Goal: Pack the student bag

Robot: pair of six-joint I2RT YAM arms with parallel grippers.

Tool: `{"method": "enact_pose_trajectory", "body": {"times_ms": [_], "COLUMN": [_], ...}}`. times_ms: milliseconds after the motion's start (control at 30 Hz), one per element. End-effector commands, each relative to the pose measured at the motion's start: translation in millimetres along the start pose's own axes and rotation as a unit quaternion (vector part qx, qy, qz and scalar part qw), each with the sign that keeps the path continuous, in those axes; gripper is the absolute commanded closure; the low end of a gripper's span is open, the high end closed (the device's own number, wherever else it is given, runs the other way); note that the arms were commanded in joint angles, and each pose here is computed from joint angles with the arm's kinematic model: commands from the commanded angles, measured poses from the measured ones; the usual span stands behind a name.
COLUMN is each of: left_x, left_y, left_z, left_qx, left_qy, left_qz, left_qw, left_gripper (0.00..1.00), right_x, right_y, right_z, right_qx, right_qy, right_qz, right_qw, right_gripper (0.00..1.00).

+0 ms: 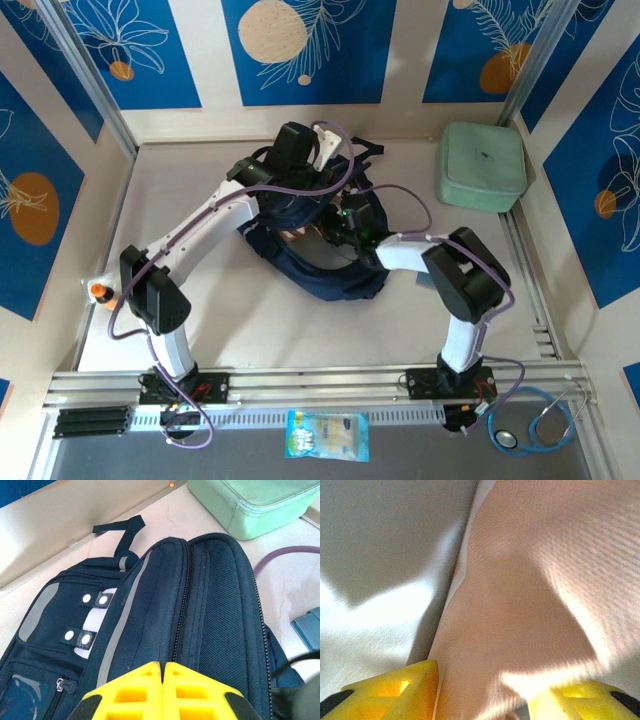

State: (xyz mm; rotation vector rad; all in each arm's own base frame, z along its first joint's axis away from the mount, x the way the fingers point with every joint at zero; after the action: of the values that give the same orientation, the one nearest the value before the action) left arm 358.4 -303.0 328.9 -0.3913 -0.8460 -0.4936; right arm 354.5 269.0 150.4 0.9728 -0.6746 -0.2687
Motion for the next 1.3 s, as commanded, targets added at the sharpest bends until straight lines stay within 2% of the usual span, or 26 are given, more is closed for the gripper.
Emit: {"method": "enact_pose_trajectory", "body": {"times_ms": [0, 67, 233, 367, 500, 567, 700, 767, 867, 1033, 1267], "left_x": [38.6, 37.4, 26.9, 1.8, -24.7, -37.7, -54.3, -58.4, -66.0, -89.9, -136.1], "left_y": [-6.0, -6.0, -9.5, -12.3, -20.8, -26.9, -30.1, -23.5, -9.4, 30.9, 103.5], "left_z": [37.3, 35.6, 29.8, 16.1, 4.1, -2.6, -8.4, -6.8, -2.6, 2.8, 17.9], "left_qx": [-0.017, -0.02, -0.042, -0.069, -0.106, -0.134, -0.157, -0.137, -0.102, -0.061, -0.03], "left_qy": [-0.096, -0.096, -0.092, -0.061, -0.038, -0.026, -0.001, 0.002, 0.005, 0.028, 0.022], "left_qz": [0.003, 0.005, 0.006, 0.015, 0.024, 0.037, 0.055, 0.068, 0.095, 0.175, 0.316], "left_qw": [0.995, 0.995, 0.995, 0.996, 0.993, 0.99, 0.986, 0.988, 0.99, 0.982, 0.948], "left_gripper": [1.0, 1.0, 1.0, 1.0, 1.0, 0.89, 0.55, 0.39, 0.21, 0.16, 0.16], "right_x": [10.5, 8.9, 6.6, 10.3, 30.8, 44.2, 62.8, 68.7, 70.1, 63.4, 51.5], "right_y": [18.4, 12.2, -21.6, -52.6, -53.2, -50.9, -36.5, -24.6, -10.9, 15.6, 62.1], "right_z": [28.8, 43.1, 87.8, 142.8, 190.3, 211.7, 231.0, 232.2, 224.0, 194.6, 143.4], "right_qx": [0.024, -0.015, -0.111, -0.225, -0.286, -0.306, -0.277, -0.253, -0.218, -0.16, -0.123], "right_qy": [-0.032, -0.022, -0.036, -0.072, -0.089, -0.094, -0.098, -0.095, -0.068, -0.004, 0.059], "right_qz": [0.037, 0.034, 0.006, -0.02, 0.038, 0.054, 0.077, 0.094, 0.103, 0.126, 0.186], "right_qw": [0.999, 0.999, 0.993, 0.972, 0.953, 0.946, 0.953, 0.958, 0.968, 0.979, 0.973], "right_gripper": [0.46, 0.42, 0.4, 0.38, 0.36, 0.35, 0.35, 0.35, 0.35, 0.35, 0.35]}}
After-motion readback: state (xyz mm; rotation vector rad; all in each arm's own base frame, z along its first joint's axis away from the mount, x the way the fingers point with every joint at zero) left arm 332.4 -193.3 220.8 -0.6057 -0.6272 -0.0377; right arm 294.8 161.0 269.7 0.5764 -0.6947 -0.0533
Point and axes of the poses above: each hand's point on the last joint's axis, 136 mm out from that joint toward the fingers, its own z axis back along the fingers, its own y axis along the line the jaws close on, x = y × z, the point moved 6 cm from there along z, back along the fingers, and after that the axes turned 10 degrees about z, right-handed, at the moved point
